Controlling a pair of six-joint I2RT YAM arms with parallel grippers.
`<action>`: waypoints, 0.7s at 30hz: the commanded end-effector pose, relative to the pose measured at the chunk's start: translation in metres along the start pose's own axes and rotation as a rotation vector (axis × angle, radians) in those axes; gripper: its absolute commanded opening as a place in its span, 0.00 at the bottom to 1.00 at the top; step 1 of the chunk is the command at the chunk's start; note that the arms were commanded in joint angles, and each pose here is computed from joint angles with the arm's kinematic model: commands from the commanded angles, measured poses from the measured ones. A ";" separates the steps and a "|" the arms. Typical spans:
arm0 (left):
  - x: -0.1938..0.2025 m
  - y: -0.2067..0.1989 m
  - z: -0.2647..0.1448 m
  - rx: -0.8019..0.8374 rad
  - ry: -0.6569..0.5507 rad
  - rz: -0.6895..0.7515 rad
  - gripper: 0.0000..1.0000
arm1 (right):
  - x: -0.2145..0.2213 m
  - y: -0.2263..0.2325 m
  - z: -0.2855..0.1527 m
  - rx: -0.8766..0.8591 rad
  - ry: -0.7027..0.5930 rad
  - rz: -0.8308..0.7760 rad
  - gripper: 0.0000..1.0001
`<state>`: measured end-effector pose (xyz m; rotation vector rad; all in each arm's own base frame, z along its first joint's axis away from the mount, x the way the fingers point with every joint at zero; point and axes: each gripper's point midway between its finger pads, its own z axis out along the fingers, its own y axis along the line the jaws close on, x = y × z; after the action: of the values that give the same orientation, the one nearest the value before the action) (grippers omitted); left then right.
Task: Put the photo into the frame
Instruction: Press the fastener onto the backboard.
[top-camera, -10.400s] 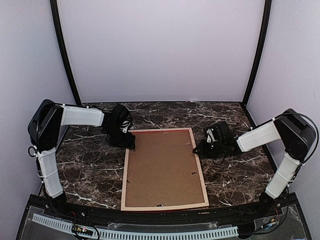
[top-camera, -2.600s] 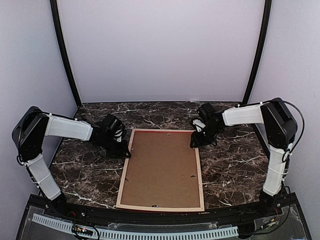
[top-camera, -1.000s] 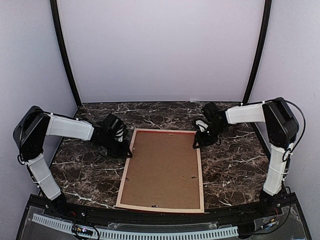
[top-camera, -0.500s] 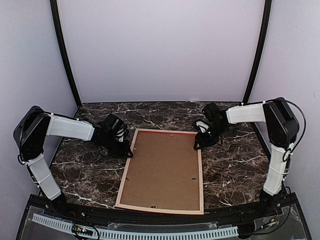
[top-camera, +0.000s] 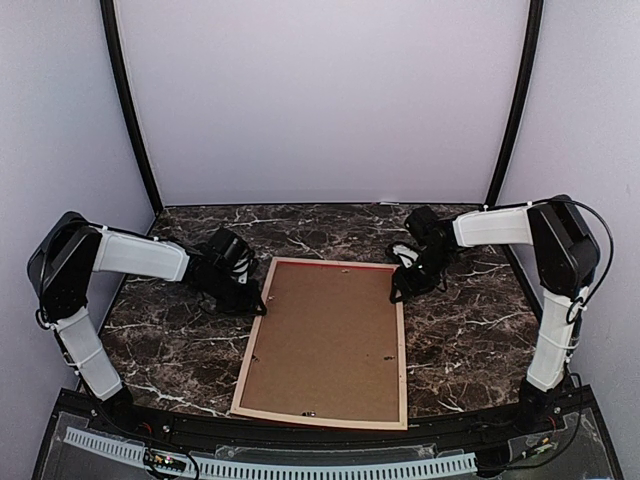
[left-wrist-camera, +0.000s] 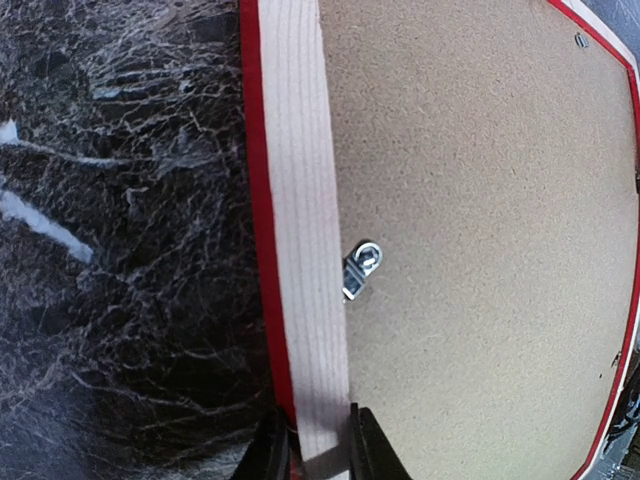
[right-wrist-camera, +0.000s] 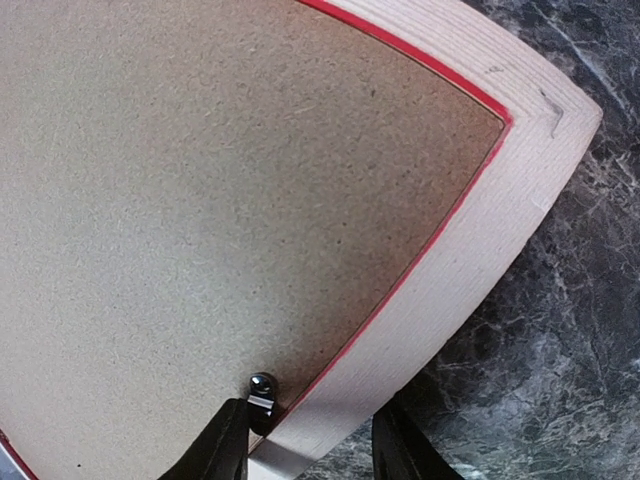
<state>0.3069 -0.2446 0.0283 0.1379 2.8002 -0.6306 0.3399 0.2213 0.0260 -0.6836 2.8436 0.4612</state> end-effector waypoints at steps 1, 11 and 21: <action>0.014 0.008 0.006 -0.026 0.058 0.008 0.10 | 0.017 -0.015 -0.001 0.072 0.064 0.015 0.40; 0.015 0.009 0.006 -0.027 0.060 0.005 0.10 | 0.003 -0.024 -0.001 0.090 0.022 0.050 0.23; 0.015 0.008 0.005 -0.024 0.055 0.003 0.10 | -0.020 -0.027 -0.007 0.044 -0.046 0.074 0.30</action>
<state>0.3074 -0.2474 0.0288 0.1385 2.7954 -0.6410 0.3446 0.2203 0.0296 -0.6046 2.8626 0.5004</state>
